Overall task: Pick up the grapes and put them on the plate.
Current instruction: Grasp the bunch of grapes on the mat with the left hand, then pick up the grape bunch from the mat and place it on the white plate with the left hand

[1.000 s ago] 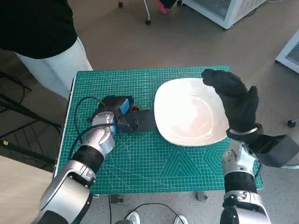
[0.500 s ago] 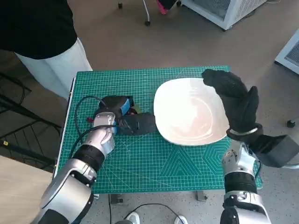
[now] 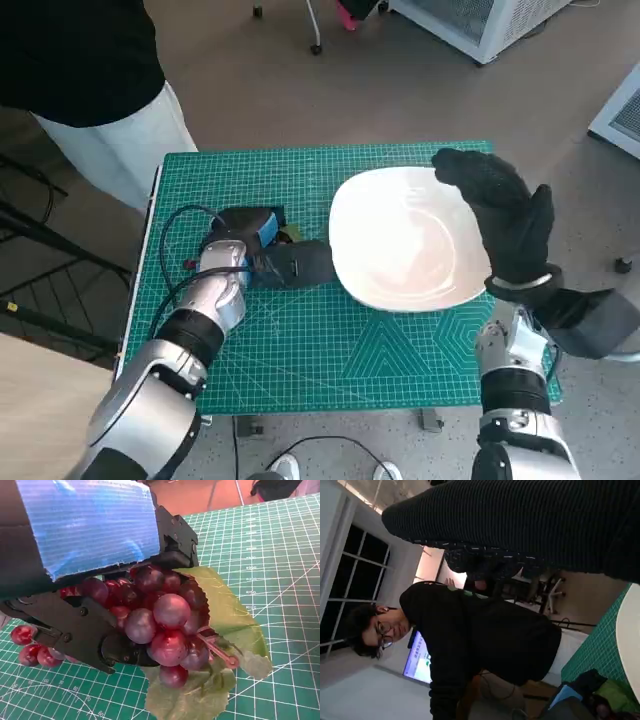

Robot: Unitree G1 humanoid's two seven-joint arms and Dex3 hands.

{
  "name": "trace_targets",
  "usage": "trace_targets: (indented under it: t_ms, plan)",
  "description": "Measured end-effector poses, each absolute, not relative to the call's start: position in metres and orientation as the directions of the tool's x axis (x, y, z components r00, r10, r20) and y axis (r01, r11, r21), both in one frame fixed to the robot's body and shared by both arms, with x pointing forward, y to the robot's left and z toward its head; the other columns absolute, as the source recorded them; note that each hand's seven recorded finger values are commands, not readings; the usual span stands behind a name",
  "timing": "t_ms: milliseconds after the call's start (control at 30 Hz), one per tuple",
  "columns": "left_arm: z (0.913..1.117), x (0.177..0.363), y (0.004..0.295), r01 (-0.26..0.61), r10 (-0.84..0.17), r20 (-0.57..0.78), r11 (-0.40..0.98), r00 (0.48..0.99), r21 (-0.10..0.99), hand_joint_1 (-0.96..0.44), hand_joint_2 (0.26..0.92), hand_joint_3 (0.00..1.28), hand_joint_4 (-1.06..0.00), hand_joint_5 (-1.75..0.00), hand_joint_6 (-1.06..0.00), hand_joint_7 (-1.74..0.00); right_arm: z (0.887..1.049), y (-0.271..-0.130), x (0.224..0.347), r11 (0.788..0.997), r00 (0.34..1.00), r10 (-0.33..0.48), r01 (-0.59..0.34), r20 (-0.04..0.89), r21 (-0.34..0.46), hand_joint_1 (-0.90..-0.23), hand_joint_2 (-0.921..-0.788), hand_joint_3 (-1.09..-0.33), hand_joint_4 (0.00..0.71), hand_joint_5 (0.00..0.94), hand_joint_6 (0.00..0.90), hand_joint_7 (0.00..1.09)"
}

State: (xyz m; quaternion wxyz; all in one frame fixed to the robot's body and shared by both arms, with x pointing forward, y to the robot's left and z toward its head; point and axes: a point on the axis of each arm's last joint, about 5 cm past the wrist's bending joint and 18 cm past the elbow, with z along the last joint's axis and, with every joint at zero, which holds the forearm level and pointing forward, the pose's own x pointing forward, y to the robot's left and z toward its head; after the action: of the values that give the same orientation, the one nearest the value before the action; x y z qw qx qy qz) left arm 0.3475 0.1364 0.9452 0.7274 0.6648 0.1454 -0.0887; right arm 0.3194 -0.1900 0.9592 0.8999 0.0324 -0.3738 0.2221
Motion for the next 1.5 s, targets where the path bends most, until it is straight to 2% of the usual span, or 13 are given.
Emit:
trace_targets:
  t_ms: [333,567,833,1067,1233,1400,1500]
  plan:
    - [0.948,0.347,0.135,0.312,0.075,-0.323,0.124,0.944,0.942,0.00,0.921,0.20,-0.55,-1.45,-0.50,-1.16,0.959,-0.190,0.319,0.899,0.622,0.376,-0.424,0.687,-0.108,-0.570,-0.921,-0.595,0.339,0.000,0.432,0.00]
    - [0.957,0.347,0.133,0.289,0.076,-0.301,0.139,0.950,0.947,0.00,0.921,0.17,-0.56,-1.43,-0.55,-1.11,0.960,-0.190,0.320,0.899,0.620,0.377,-0.425,0.688,-0.109,-0.577,-0.921,-0.593,0.339,0.000,0.432,0.00]
    - [0.980,0.344,0.130,0.246,0.069,-0.261,0.175,0.963,0.953,0.00,0.916,0.12,-0.61,-1.41,-0.64,-0.99,0.960,-0.190,0.320,0.898,0.621,0.377,-0.427,0.688,-0.107,-0.584,-0.921,-0.589,0.340,0.001,0.433,0.00]
    - [1.001,0.334,0.130,0.185,0.038,-0.197,0.198,0.980,0.963,0.00,0.895,0.09,-0.69,-1.34,-0.72,-0.89,0.960,-0.190,0.320,0.898,0.622,0.376,-0.427,0.687,-0.105,-0.578,-0.921,-0.583,0.339,0.000,0.432,0.00]
    - [1.016,0.325,0.131,0.133,0.006,-0.138,0.222,0.990,0.966,0.00,0.891,0.08,-0.71,-1.20,-0.72,-1.03,0.960,-0.191,0.320,0.899,0.625,0.372,-0.427,0.686,-0.099,-0.576,-0.921,-0.577,0.342,0.002,0.434,0.00]
    - [1.028,0.316,0.131,0.083,-0.024,-0.079,0.236,0.997,0.968,0.00,0.900,0.08,-0.68,-1.25,-0.71,-1.01,0.960,-0.191,0.320,0.899,0.626,0.370,-0.428,0.686,-0.095,-0.576,-0.921,-0.574,0.345,0.003,0.435,0.00]
    - [1.034,0.311,0.130,0.050,-0.041,-0.042,0.235,0.998,0.971,0.00,0.907,0.08,-0.67,-1.32,-0.71,-0.93,0.960,-0.191,0.320,0.899,0.627,0.370,-0.428,0.685,-0.094,-0.577,-0.921,-0.574,0.346,0.003,0.435,0.00]
